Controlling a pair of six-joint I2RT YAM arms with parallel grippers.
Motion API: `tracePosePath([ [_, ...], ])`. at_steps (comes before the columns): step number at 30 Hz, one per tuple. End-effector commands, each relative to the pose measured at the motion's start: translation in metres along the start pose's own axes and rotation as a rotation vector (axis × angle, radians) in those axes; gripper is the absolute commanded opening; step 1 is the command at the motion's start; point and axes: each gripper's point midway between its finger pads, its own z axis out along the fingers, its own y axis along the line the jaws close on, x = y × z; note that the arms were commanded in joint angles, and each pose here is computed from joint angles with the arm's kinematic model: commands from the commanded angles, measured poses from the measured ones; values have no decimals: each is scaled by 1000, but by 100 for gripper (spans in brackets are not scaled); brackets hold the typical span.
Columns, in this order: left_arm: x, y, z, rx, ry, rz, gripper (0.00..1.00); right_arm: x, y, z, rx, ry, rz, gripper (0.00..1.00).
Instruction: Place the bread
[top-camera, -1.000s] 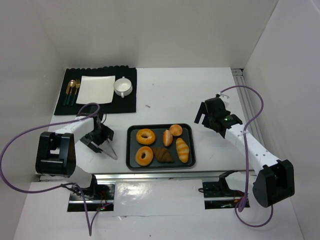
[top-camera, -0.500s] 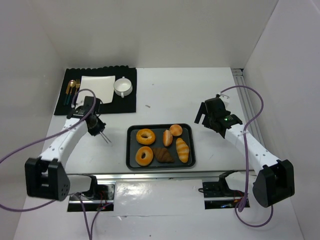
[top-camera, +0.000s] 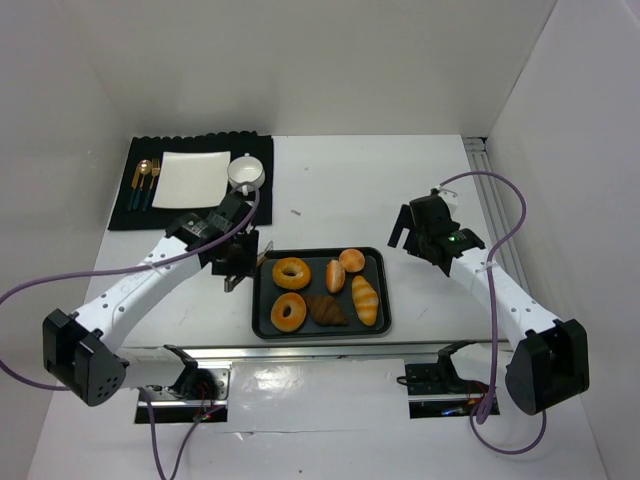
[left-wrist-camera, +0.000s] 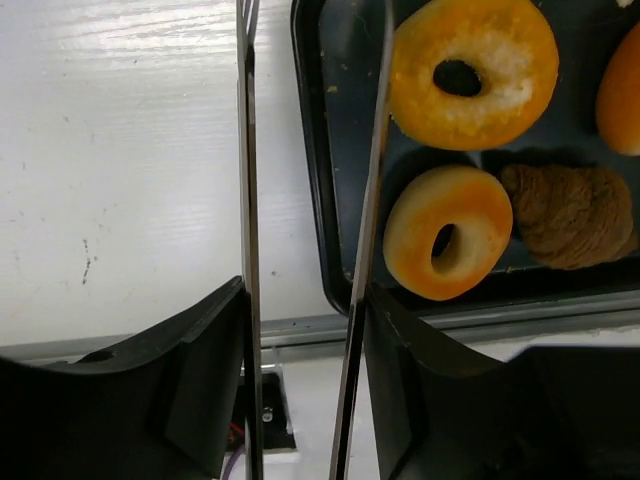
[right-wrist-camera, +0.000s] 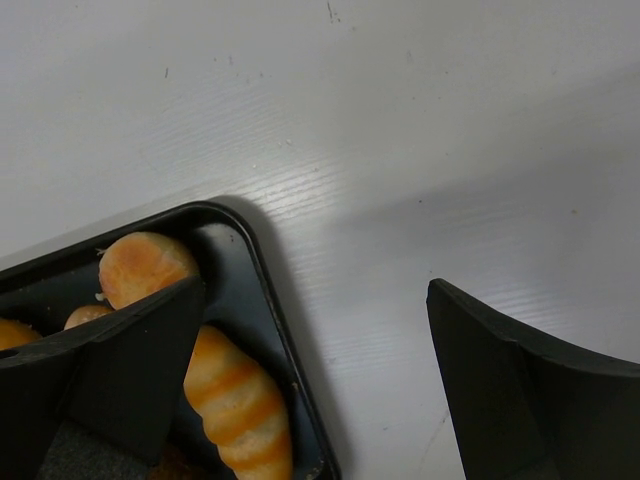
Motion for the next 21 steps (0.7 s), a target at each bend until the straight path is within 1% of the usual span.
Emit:
tracePosePath([
  [1, -10, -5, -32, 67, -56, 28, 61, -17, 15, -7, -61, -57, 21, 99],
  [2, -12, -8, -34, 80, -59, 18, 63, -16, 16, -7, -68, -52, 21, 99],
  [6, -8, -17, -34, 128, -37, -6, 63, -16, 16, -7, -68, -51, 21, 99],
  [7, -7, -27, -33, 177, -26, -31, 63, -16, 16, -7, -68, -51, 21, 99],
  [8, -6, -31, -34, 206, -27, -30, 63, -16, 16, -7, -68, -51, 21, 99],
  [10, 3, -38, -32, 245, 10, -45, 63, -16, 16, -7, -68, -51, 21, 99],
  [21, 23, -40, -22, 243, 90, -163, 62, -17, 15, -7, -61, -57, 21, 99],
])
